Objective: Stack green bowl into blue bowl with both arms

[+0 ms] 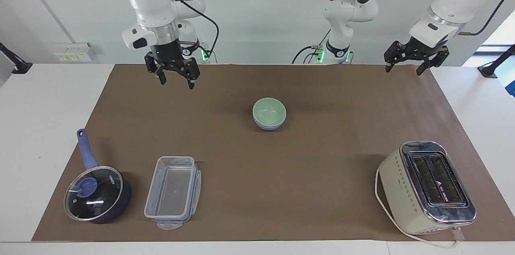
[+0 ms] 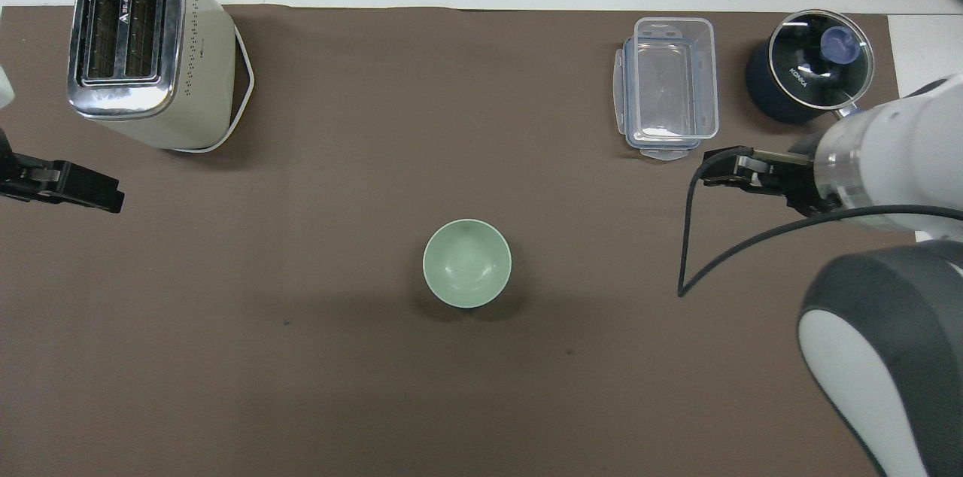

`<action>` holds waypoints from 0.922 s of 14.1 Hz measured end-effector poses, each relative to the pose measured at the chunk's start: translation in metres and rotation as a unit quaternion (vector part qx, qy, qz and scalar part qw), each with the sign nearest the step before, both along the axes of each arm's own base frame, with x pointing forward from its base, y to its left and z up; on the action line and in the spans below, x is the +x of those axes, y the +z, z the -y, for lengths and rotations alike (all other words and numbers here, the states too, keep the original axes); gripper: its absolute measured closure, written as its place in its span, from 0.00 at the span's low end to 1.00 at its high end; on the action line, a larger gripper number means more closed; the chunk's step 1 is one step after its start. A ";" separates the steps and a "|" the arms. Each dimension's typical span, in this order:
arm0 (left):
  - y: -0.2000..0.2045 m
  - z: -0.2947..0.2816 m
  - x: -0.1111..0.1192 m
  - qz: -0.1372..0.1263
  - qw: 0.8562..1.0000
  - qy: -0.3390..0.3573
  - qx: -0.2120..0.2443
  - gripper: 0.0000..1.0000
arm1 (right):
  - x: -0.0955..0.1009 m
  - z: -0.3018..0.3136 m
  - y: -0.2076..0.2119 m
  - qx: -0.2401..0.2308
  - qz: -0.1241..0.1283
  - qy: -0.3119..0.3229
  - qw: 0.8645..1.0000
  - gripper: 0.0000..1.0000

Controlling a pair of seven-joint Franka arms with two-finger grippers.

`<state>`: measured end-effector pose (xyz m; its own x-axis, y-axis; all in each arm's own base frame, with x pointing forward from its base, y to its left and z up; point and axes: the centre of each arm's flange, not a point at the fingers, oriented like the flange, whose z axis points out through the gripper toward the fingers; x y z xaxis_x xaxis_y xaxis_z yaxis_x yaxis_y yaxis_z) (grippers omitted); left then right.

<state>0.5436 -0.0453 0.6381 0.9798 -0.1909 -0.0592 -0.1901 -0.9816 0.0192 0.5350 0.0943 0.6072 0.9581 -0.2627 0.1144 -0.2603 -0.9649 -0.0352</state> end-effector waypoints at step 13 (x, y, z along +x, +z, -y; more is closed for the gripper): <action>0.000 0.000 0.000 0.000 1.000 0.000 0.000 0.00 | -0.019 0.113 0.050 -0.015 -0.024 0.026 0.999 0.00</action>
<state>0.5436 -0.0453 0.6381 0.9799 -0.1905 -0.0588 -0.1897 -0.9817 0.0191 0.5160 -0.0186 0.6576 0.9751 -0.2087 0.0754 -0.2096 -0.9778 0.0046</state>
